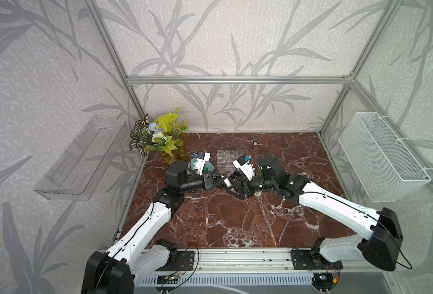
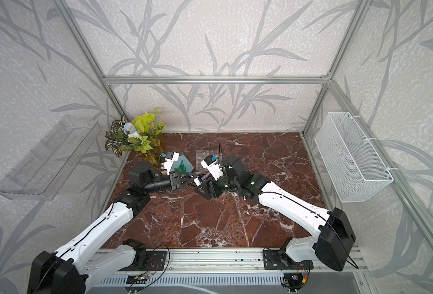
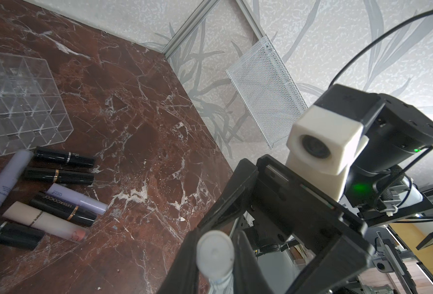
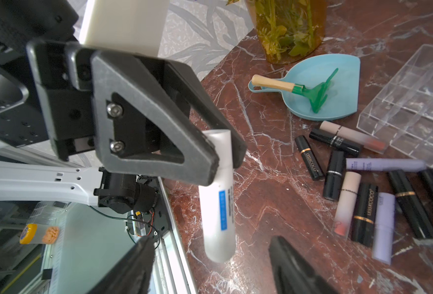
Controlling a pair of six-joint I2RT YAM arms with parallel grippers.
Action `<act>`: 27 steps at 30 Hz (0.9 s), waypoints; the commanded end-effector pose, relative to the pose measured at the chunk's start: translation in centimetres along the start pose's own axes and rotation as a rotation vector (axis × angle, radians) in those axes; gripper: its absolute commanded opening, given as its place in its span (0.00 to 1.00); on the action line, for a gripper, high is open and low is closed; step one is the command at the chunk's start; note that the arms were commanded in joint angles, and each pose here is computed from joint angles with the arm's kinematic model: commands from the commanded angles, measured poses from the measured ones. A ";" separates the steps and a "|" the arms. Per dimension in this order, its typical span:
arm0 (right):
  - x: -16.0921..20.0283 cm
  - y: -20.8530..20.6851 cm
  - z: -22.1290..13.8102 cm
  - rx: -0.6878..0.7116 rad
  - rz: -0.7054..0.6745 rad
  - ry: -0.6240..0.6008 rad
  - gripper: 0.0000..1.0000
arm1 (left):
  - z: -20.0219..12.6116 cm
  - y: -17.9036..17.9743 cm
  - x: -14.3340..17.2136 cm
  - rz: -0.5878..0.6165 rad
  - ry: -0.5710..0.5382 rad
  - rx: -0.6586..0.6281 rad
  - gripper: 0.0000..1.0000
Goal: Arrange the lipsticks in the organizer
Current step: Pick up the lipstick at the center of the board, then place the lipstick in the storage box.
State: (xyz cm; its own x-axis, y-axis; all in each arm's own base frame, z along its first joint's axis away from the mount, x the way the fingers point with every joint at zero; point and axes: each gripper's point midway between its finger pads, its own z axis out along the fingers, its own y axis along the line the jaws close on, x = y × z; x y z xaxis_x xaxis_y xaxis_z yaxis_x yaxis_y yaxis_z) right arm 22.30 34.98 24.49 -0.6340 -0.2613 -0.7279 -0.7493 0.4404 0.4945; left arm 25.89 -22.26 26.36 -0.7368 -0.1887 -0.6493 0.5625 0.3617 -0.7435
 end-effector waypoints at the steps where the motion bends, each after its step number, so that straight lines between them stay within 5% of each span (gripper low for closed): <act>1: -0.2 -0.7 -1.1 0.055 -0.001 -0.030 0.86 | 0.0 2.0 -0.9 0.066 -0.043 -0.116 0.05; 8: 0.1 -3.1 -2.6 0.144 0.052 -0.073 0.91 | 0.0 9.0 -2.4 0.125 -0.094 -0.432 0.03; 15: 1.9 -4.6 -4.8 0.247 0.069 -0.086 0.91 | -0.4 14.9 -7.4 0.287 -0.249 -0.724 0.04; 27: 2.8 -5.9 -4.8 0.265 0.098 -0.120 0.91 | 3.9 16.1 -13.2 0.517 -0.339 -0.791 0.04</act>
State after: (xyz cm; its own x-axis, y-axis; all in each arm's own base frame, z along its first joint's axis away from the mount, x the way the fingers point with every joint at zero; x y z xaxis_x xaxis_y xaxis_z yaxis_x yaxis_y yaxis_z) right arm 23.22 27.21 21.45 -0.6736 -0.1401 -0.7257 -0.6025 0.6728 0.4294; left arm 44.37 -17.55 19.93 -0.3691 -0.0755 -0.9263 0.2966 0.9350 -0.1944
